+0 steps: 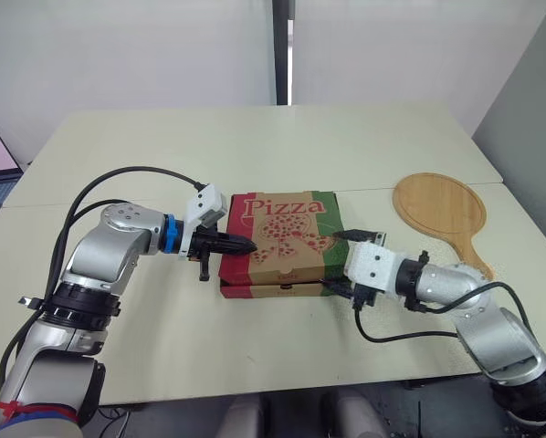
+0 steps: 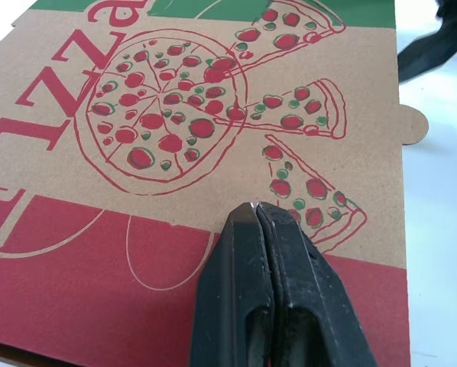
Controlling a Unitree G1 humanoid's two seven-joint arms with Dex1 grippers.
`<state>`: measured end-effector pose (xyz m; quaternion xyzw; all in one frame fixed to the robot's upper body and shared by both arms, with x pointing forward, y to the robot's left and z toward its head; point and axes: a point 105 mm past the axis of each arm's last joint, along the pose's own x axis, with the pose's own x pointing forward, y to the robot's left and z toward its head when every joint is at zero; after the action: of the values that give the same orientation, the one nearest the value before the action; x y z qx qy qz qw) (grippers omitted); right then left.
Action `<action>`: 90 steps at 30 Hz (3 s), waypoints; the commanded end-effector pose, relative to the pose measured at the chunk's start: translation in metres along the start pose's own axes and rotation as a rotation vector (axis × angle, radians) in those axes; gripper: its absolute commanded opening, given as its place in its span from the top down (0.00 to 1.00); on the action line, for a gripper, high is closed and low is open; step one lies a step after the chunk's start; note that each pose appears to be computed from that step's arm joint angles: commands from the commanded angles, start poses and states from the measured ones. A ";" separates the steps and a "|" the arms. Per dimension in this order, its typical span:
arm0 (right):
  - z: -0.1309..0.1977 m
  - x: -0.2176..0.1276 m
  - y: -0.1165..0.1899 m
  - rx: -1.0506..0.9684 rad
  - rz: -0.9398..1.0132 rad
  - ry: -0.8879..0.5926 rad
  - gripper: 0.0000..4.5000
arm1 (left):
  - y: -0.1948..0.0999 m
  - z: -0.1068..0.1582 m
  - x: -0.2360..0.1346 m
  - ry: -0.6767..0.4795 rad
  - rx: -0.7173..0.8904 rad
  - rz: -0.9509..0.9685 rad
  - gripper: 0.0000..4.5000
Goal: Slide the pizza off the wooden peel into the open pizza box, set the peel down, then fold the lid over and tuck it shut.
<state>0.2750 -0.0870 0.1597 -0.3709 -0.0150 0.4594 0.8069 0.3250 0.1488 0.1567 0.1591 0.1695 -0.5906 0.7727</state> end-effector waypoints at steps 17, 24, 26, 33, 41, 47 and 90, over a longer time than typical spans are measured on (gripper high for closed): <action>-0.043 -0.035 -0.017 0.152 0.005 0.171 0.70 | 0.004 0.004 -0.001 -0.011 0.022 0.018 1.00; -0.032 -0.017 -0.016 0.166 0.050 0.090 0.99 | 0.004 0.003 -0.001 -0.011 0.022 0.023 1.00; -0.029 -0.015 -0.015 0.187 0.067 0.071 0.99 | 0.004 0.003 -0.002 -0.012 0.021 0.026 1.00; -0.017 -0.010 -0.016 0.266 0.071 0.005 0.99 | 0.004 0.003 -0.002 -0.016 0.018 0.029 1.00; -0.023 -0.008 -0.006 0.311 0.085 0.025 0.99 | 0.004 0.002 -0.001 -0.018 0.016 0.027 1.00; -0.031 -0.008 0.005 0.246 0.108 0.065 0.99 | 0.003 0.001 0.001 -0.008 0.017 0.024 1.00; 0.006 -0.002 -0.009 0.252 -0.002 -0.106 0.99 | 0.000 0.002 -0.028 -0.155 -0.024 0.257 1.00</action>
<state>0.2790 -0.0850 0.1495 -0.2398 0.0412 0.4894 0.8374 0.3178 0.1666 0.1503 0.1259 0.1347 -0.5136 0.8380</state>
